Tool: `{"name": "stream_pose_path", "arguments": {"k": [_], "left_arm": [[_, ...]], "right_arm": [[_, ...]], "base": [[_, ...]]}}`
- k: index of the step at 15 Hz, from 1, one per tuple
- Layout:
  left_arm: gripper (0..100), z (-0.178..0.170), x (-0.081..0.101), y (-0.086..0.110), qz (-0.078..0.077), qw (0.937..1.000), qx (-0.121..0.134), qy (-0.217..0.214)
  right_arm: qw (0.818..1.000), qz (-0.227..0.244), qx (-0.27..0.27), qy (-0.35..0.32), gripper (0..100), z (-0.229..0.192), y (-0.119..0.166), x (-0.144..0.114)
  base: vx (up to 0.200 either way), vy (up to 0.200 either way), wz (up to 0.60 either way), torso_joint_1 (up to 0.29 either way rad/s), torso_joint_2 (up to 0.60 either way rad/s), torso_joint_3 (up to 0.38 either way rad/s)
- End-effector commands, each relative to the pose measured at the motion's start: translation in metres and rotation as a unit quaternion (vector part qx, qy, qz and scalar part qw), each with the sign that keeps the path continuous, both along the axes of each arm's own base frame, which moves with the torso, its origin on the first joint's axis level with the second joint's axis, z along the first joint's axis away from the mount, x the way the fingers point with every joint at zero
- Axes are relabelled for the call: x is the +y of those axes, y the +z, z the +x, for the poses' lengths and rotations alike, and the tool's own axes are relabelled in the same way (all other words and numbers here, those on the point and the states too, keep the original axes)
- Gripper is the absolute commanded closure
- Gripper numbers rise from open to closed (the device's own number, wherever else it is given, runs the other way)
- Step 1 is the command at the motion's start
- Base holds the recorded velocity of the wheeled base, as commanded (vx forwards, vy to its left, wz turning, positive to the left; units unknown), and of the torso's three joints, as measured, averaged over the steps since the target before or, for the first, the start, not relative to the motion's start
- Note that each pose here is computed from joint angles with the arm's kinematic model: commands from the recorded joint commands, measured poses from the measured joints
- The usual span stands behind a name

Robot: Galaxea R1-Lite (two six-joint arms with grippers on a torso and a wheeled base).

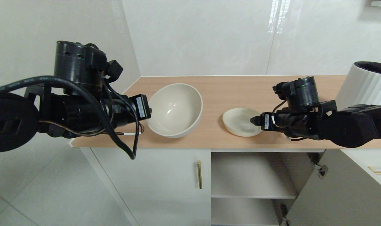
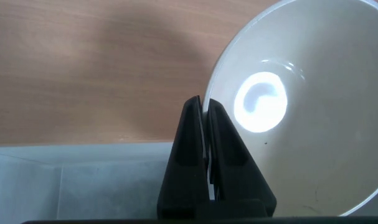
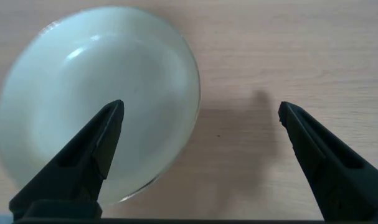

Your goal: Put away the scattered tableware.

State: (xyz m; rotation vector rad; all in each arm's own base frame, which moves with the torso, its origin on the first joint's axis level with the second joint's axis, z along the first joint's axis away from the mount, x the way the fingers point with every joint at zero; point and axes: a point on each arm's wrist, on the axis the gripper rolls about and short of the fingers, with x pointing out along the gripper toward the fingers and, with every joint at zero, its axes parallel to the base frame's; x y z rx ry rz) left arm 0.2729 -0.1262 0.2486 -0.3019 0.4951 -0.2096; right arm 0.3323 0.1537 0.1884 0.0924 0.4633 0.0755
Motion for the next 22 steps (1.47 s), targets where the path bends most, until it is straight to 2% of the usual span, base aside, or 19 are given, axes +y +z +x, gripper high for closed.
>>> {"name": "stream_pose_path", "arguments": {"k": [1, 4, 5, 14, 17, 20, 22], "left_arm": [[100, -0.001, 0.0, 0.0, 0.0, 1.0, -0.001, -0.001], [100, -0.001, 0.0, 0.0, 0.0, 1.0, 0.0, -0.001], [100, -0.001, 0.0, 0.0, 0.0, 1.0, 0.0, -0.001], [100, -0.002, -0.002, -0.001, 0.001, 1.0, 0.002, -0.003], [100, -0.011, 0.003, -0.007, 0.004, 0.9999, 0.012, -0.004], [100, -0.021, 0.006, -0.005, 0.0, 1.0, 0.001, -0.009], [100, -0.031, 0.004, -0.013, 0.006, 0.9997, 0.013, -0.019]], "right_arm": [[1.0, -0.002, 0.005, -0.001, 0, 0.004, -0.005, 0.002], [1.0, -0.001, 0.005, -0.002, 0, 0.006, -0.006, 0.003], [1.0, -0.001, 0.006, -0.002, 100, 0.006, -0.007, 0.003], [1.0, 0.005, -0.002, -0.002, 100, 0.005, -0.001, 0.003], [0.999, 0.019, -0.025, -0.001, 100, -0.015, 0.022, -0.007], [0.999, 0.027, -0.037, 0.006, 100, -0.046, 0.037, -0.022], [0.997, 0.043, -0.037, 0.042, 100, -0.072, 0.044, -0.033]], "base": [[0.0, 0.0, 0.0, 0.0, 0.0, 0.0], [0.0, 0.0, 0.0, 0.0, 0.0, 0.0], [0.0, 0.0, 0.0, 0.0, 0.0, 0.0], [0.0, 0.0, 0.0, 0.0, 0.0, 0.0], [0.0, 0.0, 0.0, 0.0, 0.0, 0.0], [0.0, 0.0, 0.0, 0.0, 0.0, 0.0], [0.0, 0.0, 0.0, 0.0, 0.0, 0.0]]}}
